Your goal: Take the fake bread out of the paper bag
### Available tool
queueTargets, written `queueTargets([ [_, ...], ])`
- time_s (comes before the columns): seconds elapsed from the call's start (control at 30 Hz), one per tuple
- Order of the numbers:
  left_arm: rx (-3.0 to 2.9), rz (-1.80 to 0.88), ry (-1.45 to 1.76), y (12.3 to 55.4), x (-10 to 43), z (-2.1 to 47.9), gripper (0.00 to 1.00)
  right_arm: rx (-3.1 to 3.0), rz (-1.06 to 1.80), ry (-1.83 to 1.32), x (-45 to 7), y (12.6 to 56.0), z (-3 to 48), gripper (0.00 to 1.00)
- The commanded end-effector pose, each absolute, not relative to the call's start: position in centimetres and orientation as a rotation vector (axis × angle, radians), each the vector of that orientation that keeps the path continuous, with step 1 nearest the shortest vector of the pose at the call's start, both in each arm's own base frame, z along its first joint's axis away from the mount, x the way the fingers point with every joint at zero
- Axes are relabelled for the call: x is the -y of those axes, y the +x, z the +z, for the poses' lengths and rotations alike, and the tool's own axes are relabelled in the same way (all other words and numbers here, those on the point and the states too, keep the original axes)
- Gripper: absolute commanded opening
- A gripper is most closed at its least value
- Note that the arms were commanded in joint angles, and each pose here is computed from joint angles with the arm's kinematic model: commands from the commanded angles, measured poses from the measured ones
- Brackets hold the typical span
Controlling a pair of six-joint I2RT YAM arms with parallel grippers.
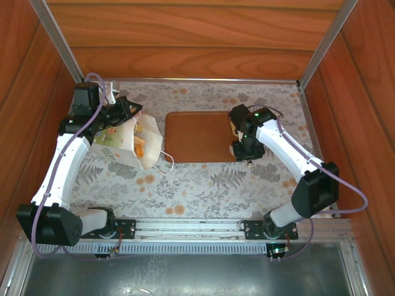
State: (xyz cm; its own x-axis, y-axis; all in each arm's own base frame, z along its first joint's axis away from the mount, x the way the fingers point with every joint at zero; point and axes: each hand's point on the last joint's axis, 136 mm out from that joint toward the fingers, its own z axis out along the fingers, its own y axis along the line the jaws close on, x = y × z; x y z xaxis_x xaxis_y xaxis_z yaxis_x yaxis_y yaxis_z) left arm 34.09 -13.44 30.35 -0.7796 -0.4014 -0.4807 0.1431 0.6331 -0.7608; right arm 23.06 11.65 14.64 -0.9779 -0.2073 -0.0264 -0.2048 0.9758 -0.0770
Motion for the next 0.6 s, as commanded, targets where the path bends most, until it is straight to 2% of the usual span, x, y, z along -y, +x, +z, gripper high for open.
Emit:
queueTargets([
  [0.0,-2.189,-1.121,-0.173,34.3,13.7,30.7,0.00,-3.061,-0.110,-0.324,-11.5,23.5,14.7,0.50],
  [0.23,-2.186,-1.120,-0.167,34.3,13.7,30.7,0.00,-3.066,-0.115,-0.324,-11.2,23.1,15.6,0.55],
  [0.57,-2.180,-1.118,-0.165,34.3,13.7,31.0,0.00,-2.953,0.035,-0.334,-12.1,23.2,19.0,0.55],
])
